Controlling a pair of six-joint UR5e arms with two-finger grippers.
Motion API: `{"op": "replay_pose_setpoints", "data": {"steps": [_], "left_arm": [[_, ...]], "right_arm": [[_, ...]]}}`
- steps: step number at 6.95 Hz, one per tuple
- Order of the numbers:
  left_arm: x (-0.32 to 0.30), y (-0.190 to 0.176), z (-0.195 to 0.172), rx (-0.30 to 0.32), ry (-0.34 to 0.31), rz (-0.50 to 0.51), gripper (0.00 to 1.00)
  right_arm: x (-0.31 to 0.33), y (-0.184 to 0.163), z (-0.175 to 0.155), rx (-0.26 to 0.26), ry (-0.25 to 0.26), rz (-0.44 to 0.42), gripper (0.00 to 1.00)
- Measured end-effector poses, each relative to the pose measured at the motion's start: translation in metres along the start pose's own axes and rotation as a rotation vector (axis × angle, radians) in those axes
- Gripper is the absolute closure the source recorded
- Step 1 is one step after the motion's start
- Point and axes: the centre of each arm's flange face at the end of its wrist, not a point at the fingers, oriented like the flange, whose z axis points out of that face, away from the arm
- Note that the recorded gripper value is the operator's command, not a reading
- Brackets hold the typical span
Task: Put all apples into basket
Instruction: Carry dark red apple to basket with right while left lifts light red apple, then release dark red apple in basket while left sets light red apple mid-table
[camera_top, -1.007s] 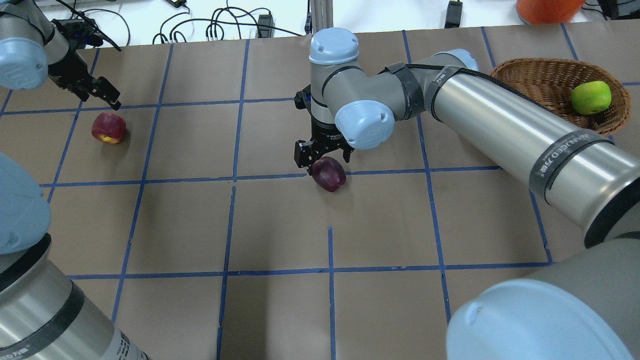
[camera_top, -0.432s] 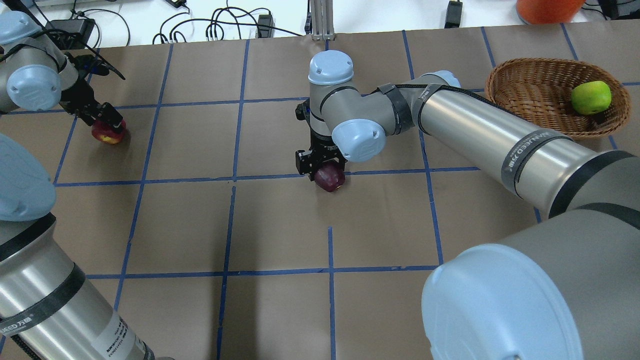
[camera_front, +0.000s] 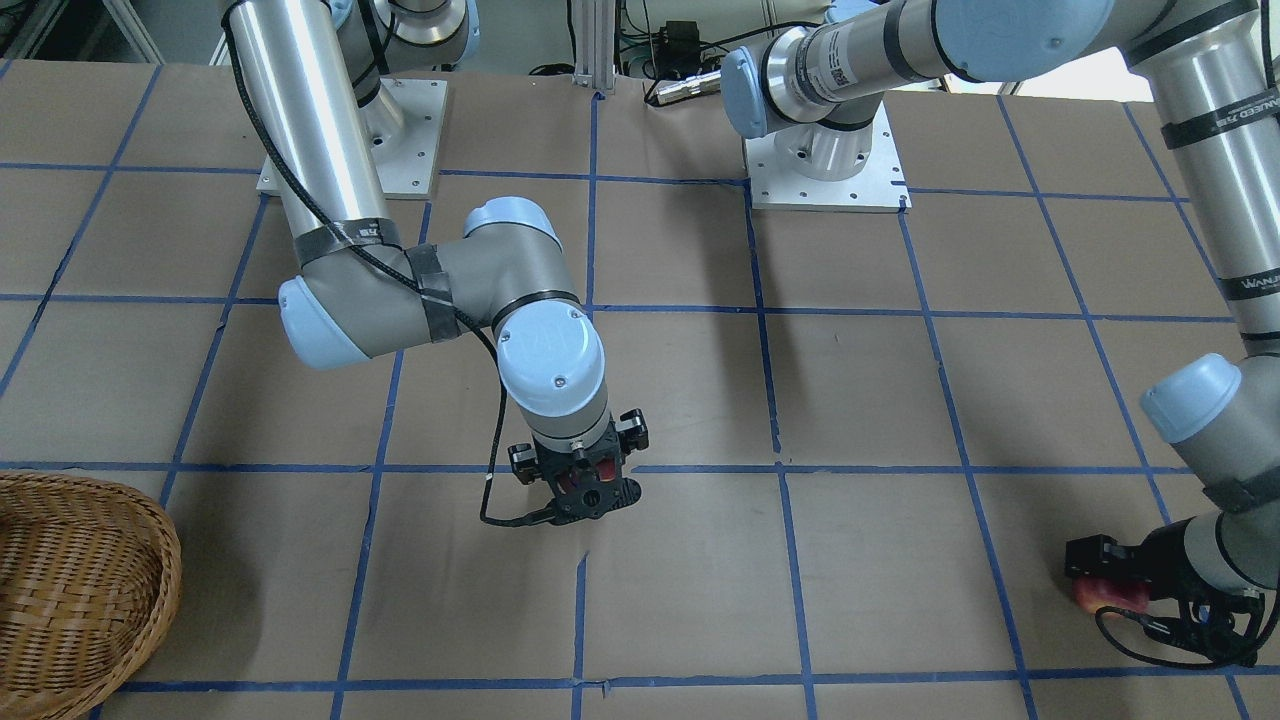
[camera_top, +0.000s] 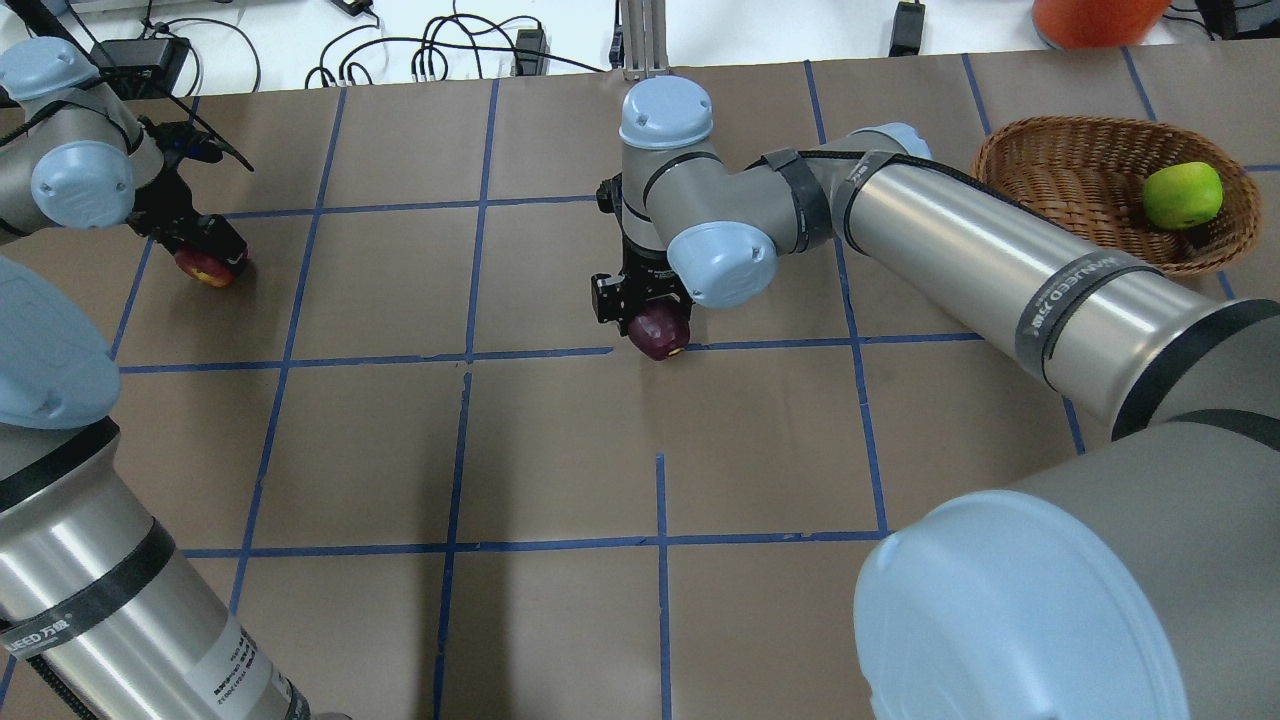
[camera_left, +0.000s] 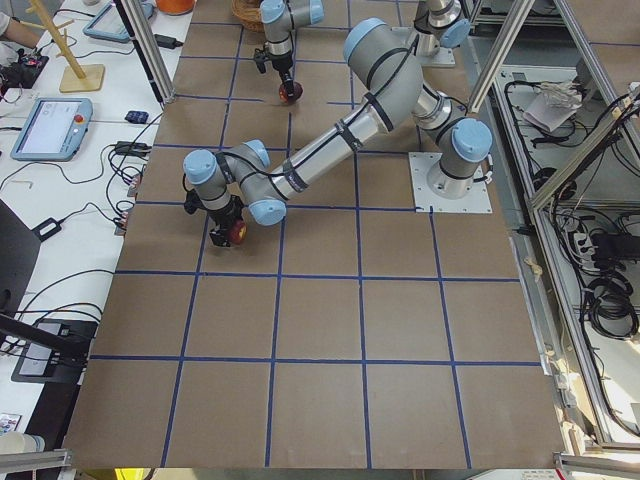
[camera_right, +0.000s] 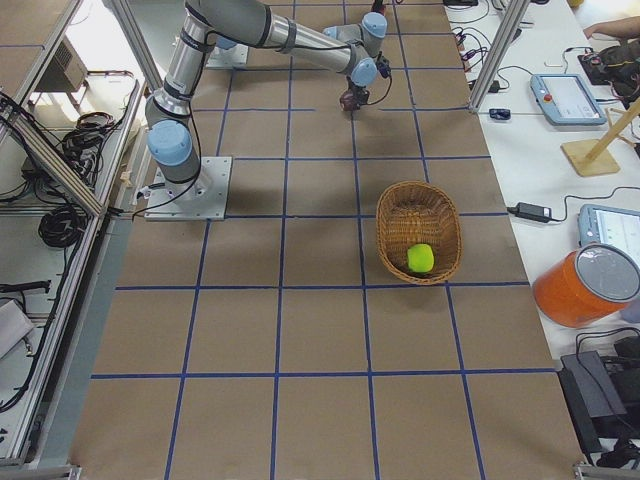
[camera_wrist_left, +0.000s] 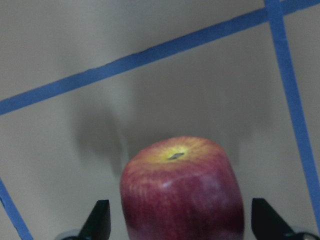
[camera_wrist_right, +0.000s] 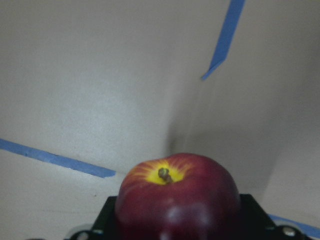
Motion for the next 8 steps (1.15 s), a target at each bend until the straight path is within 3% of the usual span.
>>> {"op": "replay_pose_setpoints", "data": {"steps": [1,3,5,6,8], "left_arm": [[0.005,0.002,-0.007,-0.012,0.011,0.003,0.69],[0.035,0.01,-0.043,-0.072,0.079,-0.02,0.65],[0.123,0.01,-0.091,-0.15,0.163,-0.156,0.66],[0.186,0.006,-0.104,-0.183,0.182,-0.239,0.66],[0.312,-0.003,-0.114,-0.188,0.224,-0.401,0.66]], "right_arm": [[0.041,-0.017,-0.041,0.028,0.012,0.075,1.0],[0.188,-0.043,-0.11,0.034,0.05,0.265,1.0],[0.319,-0.037,-0.156,0.062,0.108,0.356,1.0],[0.373,-0.026,-0.162,0.048,0.163,0.358,1.0],[0.465,-0.006,-0.14,-0.003,0.195,0.373,1.0]]}}
